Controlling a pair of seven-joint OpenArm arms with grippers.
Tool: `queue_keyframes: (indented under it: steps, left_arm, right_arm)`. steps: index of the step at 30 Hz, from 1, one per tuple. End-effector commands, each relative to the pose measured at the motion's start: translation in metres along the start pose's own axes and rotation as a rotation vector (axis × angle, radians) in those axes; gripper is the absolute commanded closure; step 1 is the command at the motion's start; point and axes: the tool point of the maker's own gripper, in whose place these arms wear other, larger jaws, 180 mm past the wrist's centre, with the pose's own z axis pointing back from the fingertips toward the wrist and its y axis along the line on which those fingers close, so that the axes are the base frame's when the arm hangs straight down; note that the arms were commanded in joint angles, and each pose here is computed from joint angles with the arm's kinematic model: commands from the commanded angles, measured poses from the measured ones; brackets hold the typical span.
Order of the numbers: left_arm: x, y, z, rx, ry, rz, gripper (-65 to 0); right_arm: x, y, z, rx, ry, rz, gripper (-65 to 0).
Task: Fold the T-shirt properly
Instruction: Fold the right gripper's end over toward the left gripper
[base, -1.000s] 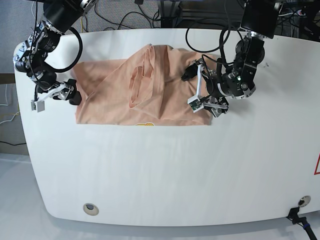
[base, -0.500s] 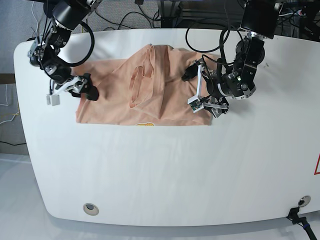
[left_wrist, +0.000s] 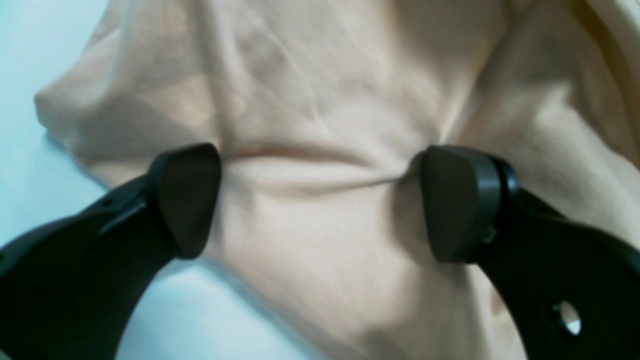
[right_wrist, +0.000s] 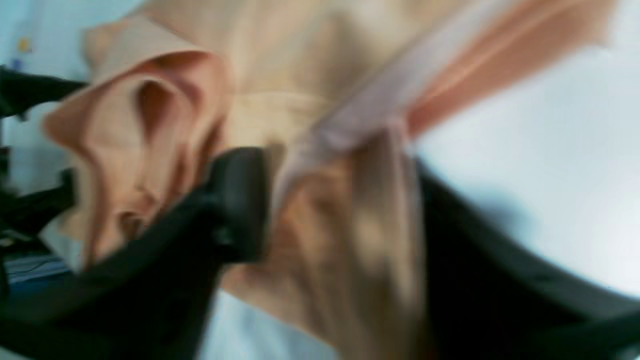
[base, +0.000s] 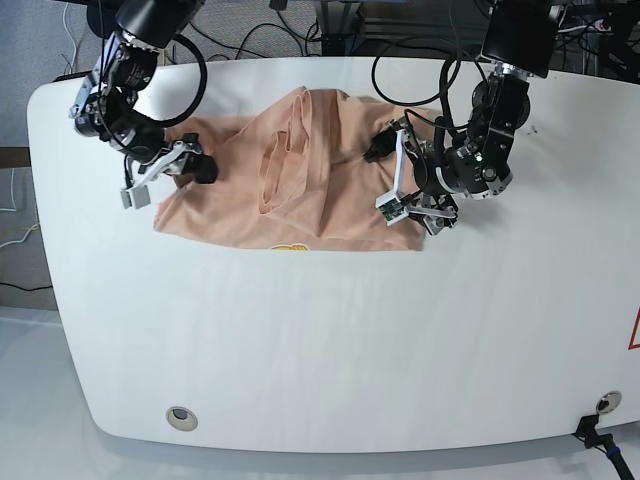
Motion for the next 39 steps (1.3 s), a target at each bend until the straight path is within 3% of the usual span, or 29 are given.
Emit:
queue_keyframes:
  steps: [1,4,6,9,18,31,35,39]
  left_arm:
    - [-0.006,0.009,0.003,0.031,0.044,-0.023,-59.8]
    - [-0.006,0.009,0.003,0.031,0.044,-0.023,-59.8]
    - [-0.006,0.008,0.003,0.030,0.043,-0.023,-59.8]
    - [-0.005,0.008,0.003,0.030,0.042,-0.022,-59.8]
    - [-0.004,0.007,0.003,0.028,0.041,-0.023,-59.8]
    - [-0.010,0.029,0.013,0.084,0.029,0.033,-59.8]
    - [-0.014,0.048,0.024,0.134,0.017,0.080,-59.8]
    - [-0.008,0.082,0.057,0.256,-0.039,0.116,-59.8]
  right_arm:
    - [0.028,-0.001,0.009,-0.013,-0.053,0.056,-17.0]
    - [0.046,0.010,0.018,-0.022,-0.097,0.121,-4.3]
    - [0.055,0.024,0.019,-0.014,-0.116,0.169,0.0]
    - [0.059,0.047,0.016,0.000,-0.117,0.181,0.0]
    - [0.033,0.133,-0.022,0.183,-0.071,0.164,0.0]
    - [0.011,0.221,-0.044,0.379,-0.014,0.191,0.0]
    - [0.012,0.242,-0.048,0.424,-0.026,0.193,0.0]
    - [0.010,0.249,-0.050,0.439,-0.018,0.196,0.0]
